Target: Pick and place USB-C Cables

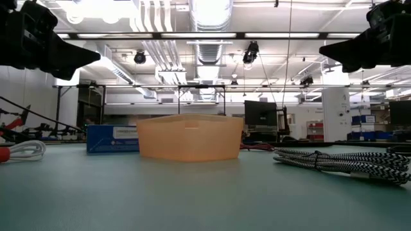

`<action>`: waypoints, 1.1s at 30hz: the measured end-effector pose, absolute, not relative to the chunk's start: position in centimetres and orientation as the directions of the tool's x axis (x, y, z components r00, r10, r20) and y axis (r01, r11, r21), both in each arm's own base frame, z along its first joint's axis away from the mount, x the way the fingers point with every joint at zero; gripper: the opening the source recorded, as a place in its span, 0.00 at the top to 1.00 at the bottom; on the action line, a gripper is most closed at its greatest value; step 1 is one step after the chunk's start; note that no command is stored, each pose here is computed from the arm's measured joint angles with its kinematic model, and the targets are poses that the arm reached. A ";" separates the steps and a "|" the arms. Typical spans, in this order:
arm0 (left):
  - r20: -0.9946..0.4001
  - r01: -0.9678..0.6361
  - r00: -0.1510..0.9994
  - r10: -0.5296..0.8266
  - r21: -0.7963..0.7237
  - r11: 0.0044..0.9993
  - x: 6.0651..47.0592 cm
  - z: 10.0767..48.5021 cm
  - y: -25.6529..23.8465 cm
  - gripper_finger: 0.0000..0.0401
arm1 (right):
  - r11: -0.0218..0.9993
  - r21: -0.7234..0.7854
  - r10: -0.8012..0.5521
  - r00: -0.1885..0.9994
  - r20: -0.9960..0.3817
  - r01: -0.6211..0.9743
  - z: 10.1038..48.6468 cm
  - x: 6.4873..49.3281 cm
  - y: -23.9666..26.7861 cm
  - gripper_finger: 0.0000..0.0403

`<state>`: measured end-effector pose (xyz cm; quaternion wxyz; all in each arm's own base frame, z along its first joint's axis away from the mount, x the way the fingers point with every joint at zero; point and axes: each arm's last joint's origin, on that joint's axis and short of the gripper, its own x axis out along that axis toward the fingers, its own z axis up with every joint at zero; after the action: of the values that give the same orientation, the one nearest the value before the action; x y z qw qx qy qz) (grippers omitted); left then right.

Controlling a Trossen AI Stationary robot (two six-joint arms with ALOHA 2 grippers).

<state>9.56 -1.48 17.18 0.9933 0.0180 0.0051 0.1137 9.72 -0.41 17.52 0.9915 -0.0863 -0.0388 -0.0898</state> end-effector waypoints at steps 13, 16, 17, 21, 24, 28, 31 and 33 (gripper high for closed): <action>-0.006 -0.222 0.974 0.226 0.160 0.962 9.6 17.2 -1.5 1.00 | 0.983 0.103 -0.159 0.983 0.093 0.149 17.5 9.7 -0.4 0.98; -0.006 -0.221 0.974 0.226 0.185 0.957 9.6 17.2 -1.5 1.00 | 0.895 0.433 -0.167 0.982 0.094 0.110 17.5 9.7 -0.4 0.98; -0.006 -0.221 0.974 0.226 0.185 0.957 9.6 17.2 -1.5 1.00 | 0.859 0.502 -0.168 0.981 0.093 0.099 17.5 9.7 -0.4 0.98; -0.006 -0.222 0.974 0.227 0.185 0.957 9.6 17.2 -1.5 1.00 | 0.824 0.559 -0.169 0.981 0.094 0.088 17.5 9.7 -0.4 0.98; -0.006 -0.221 0.974 0.226 0.184 0.958 9.6 17.2 -1.5 1.00 | 0.824 0.560 -0.169 0.981 0.099 0.085 17.6 9.7 -0.4 0.98; -0.005 -0.220 0.975 0.223 0.154 0.963 9.6 17.2 -1.5 1.00 | 0.824 0.560 -0.169 0.980 0.102 0.084 17.6 9.7 -0.4 0.98; -0.005 -0.216 0.976 0.216 -0.010 0.976 9.6 17.2 -1.5 1.00 | 0.822 0.565 -0.169 0.978 0.122 0.071 17.8 9.7 -0.4 0.98; -0.005 -0.215 0.976 0.216 -0.120 0.969 9.6 17.2 -1.5 1.00 | 0.824 0.564 -0.169 0.974 0.154 0.054 18.1 9.7 -0.4 0.98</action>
<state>9.57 -1.51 17.20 0.9922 -0.0601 -0.0042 0.1087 9.65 -0.39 18.13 0.9498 0.2910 -0.0989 -0.0585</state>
